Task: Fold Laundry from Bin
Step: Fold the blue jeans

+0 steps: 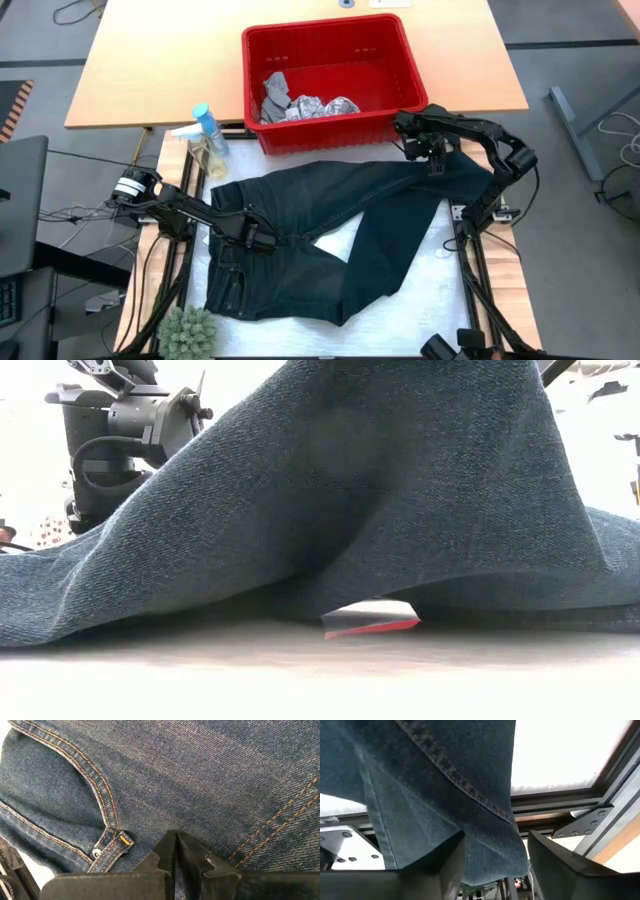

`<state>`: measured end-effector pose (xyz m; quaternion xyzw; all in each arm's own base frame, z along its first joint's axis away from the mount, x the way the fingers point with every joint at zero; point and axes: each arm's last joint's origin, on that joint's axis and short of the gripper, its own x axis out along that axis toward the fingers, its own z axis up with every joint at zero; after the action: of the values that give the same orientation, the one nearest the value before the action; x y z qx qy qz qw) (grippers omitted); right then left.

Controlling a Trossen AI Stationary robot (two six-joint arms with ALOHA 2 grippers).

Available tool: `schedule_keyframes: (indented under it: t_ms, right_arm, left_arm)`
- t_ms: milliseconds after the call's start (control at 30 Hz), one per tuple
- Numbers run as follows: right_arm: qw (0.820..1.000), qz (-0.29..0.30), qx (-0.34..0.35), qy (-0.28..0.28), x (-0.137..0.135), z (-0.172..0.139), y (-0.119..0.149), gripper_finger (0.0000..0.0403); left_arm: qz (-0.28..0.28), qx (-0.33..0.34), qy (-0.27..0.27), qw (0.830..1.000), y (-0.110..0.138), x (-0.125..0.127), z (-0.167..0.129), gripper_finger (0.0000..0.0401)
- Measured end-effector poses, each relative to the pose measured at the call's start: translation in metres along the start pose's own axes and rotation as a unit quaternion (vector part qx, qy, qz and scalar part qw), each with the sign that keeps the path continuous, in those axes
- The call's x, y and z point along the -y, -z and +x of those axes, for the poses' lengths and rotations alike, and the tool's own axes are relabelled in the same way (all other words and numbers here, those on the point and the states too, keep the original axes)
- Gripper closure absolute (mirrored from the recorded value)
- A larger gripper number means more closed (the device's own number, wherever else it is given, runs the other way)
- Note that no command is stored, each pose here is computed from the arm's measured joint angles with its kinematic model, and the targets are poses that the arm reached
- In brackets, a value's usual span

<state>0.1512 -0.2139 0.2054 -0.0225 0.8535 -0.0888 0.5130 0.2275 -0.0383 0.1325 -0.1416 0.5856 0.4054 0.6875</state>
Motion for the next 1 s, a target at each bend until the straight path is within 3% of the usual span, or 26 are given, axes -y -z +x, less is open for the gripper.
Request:
schedule_keyframes:
  t_ms: [333,633,767,900,1000]
  right_arm:
    - [1.0,0.011,-0.003,0.026,-0.004,0.006,-0.008,0.0382]
    - [0.985,0.1,0.074,0.115,-0.006,-0.058,0.0,0.0385]
    - [0.947,0.184,0.09,0.248,-0.007,-0.099,0.009,0.0385]
    - [0.882,0.259,0.089,0.385,-0.01,-0.139,0.019,0.0385]
    - [0.86,0.298,0.126,0.395,-0.021,-0.155,0.029,0.0385]
  left_arm:
    - [0.014,0.004,-0.002,1.0,0.0,0.0,0.0,0.0401]
    - [0.016,0.007,-0.002,1.0,0.0,0.0,0.0,0.0401]
    - [0.014,0.01,0.0,1.0,-0.001,0.001,0.0,0.0401]
    - [0.016,0.013,0.002,1.0,-0.001,0.001,0.0,0.0401]
    - [0.023,0.014,0.002,1.0,-0.001,0.001,0.0,0.0401]
